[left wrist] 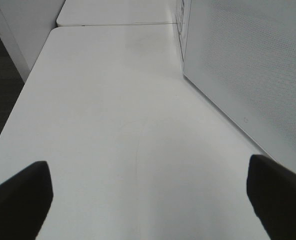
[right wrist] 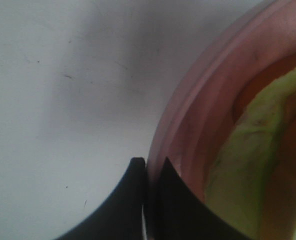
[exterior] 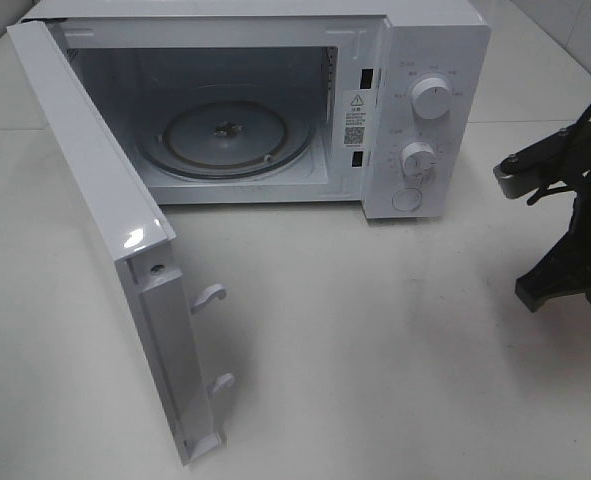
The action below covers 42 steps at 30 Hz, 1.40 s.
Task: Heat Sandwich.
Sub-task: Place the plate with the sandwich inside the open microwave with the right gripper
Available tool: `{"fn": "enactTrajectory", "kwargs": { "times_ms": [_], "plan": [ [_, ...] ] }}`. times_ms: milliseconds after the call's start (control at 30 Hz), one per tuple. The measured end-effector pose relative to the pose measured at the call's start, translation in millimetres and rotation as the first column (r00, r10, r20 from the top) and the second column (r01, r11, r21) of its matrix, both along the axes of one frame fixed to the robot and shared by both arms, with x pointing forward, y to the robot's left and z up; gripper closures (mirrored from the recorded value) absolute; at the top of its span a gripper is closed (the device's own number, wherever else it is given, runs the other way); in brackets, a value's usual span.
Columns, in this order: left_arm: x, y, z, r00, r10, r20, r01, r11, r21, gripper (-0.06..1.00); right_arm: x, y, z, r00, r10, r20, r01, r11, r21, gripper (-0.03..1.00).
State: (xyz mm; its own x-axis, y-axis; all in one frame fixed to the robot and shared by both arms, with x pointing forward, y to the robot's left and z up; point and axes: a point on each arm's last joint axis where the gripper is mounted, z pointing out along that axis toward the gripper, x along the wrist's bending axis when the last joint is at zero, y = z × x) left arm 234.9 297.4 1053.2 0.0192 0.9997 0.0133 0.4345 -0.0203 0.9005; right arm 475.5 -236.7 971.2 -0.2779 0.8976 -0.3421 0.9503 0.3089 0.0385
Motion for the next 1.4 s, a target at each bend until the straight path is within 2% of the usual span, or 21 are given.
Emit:
{"fn": "enactTrajectory", "kwargs": {
  "times_ms": [433, 967, 1233, 1367, 1400],
  "plan": [
    [0, 0, 0, 1.000, 0.000, 0.000, 0.000, 1.000, 0.000, -0.05, -25, 29, 19, 0.992, 0.126, 0.011, -0.126, 0.992, -0.004, 0.93],
    [0, 0, 0, 1.000, 0.000, 0.000, 0.000, 1.000, 0.000, -0.05, -49, 62, 25, 0.963, 0.269, 0.010, -0.269, 0.963, -0.013, 0.93],
    [0, 0, 0, 1.000, 0.000, 0.000, 0.000, 1.000, 0.000, -0.05, -63, 78, 25, 0.933, 0.359, -0.005, -0.359, 0.933, -0.025, 0.93],
    [0, 0, 0, 1.000, 0.000, 0.000, 0.000, 1.000, 0.000, -0.05, -71, 87, 25, 0.905, 0.426, -0.014, -0.426, 0.904, -0.028, 0.93],
    [0, 0, 0, 1.000, 0.000, 0.000, 0.000, 1.000, 0.000, -0.05, -74, 90, 25, 0.885, 0.465, -0.022, -0.466, 0.884, -0.031, 0.93]
  ]
}}
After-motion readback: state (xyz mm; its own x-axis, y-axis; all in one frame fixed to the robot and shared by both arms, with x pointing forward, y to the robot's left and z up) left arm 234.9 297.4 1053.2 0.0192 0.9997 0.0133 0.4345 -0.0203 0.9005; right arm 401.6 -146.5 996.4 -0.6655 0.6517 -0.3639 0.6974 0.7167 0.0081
